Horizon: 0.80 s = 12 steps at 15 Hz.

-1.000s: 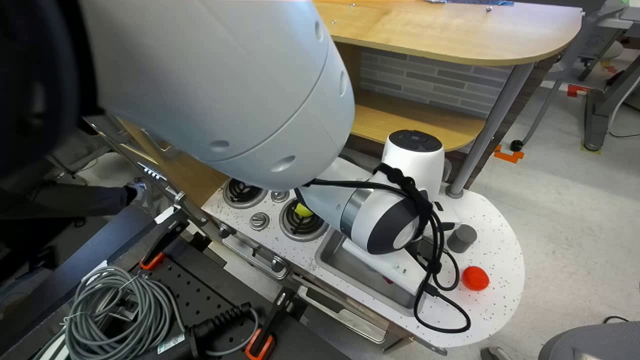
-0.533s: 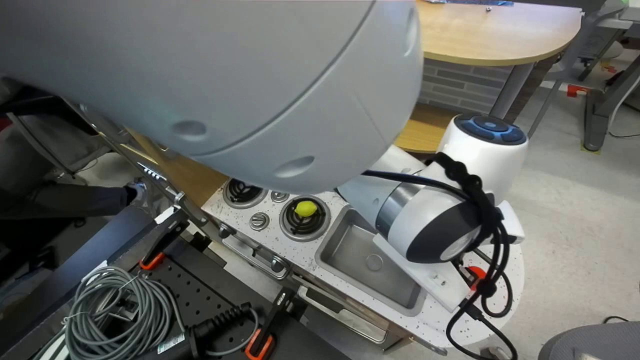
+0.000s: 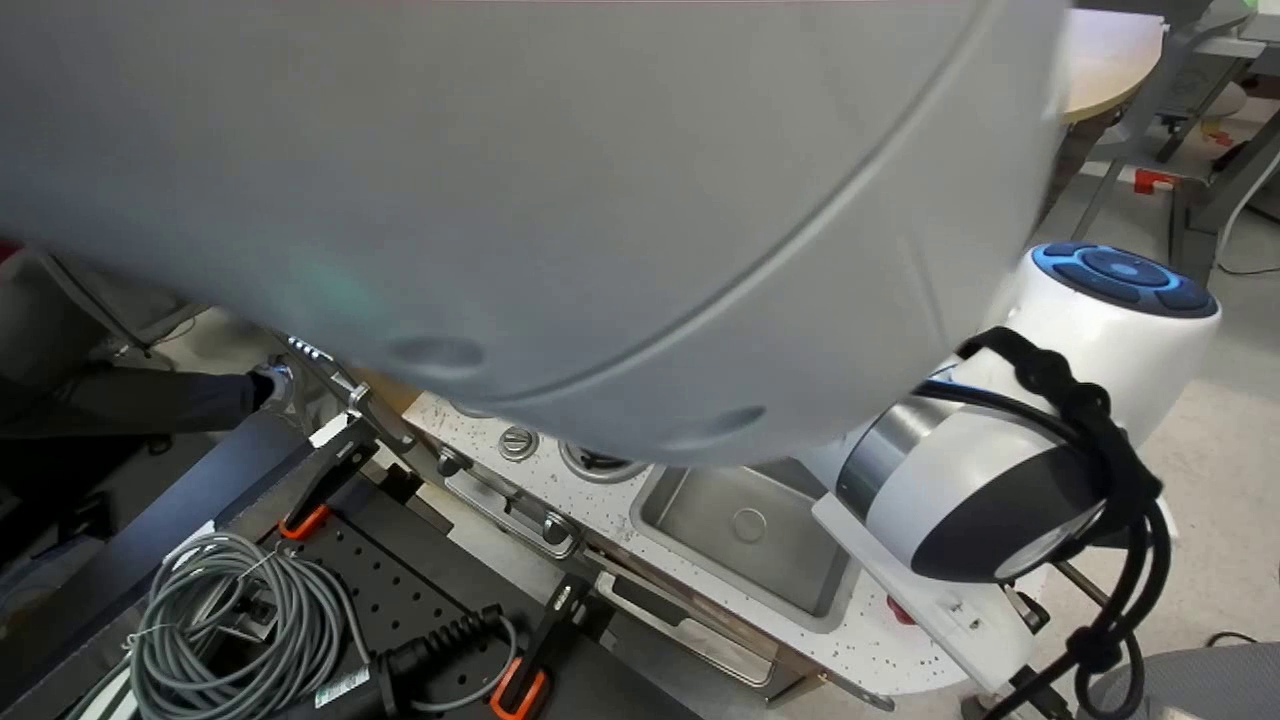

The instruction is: Pick up the red plush toy and put it on the sink countertop

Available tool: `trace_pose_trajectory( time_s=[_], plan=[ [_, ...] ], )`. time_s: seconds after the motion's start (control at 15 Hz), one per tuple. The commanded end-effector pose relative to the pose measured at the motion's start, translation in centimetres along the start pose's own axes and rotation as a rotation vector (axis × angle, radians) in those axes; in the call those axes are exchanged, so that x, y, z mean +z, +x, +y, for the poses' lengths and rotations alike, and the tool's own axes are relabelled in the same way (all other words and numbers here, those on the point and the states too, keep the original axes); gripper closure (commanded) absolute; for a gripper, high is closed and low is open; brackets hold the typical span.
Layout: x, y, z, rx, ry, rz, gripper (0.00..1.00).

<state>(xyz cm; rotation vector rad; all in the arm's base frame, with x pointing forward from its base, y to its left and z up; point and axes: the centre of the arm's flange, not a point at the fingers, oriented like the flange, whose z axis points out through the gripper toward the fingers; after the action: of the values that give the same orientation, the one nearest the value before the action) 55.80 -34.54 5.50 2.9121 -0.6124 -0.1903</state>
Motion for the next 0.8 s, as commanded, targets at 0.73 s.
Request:
trace_pose_trajectory(
  time_s=[0.73],
  plan=[
    [6.7,6.9,2.8,0.092,-0.044,-0.149,0.84]
  ],
)
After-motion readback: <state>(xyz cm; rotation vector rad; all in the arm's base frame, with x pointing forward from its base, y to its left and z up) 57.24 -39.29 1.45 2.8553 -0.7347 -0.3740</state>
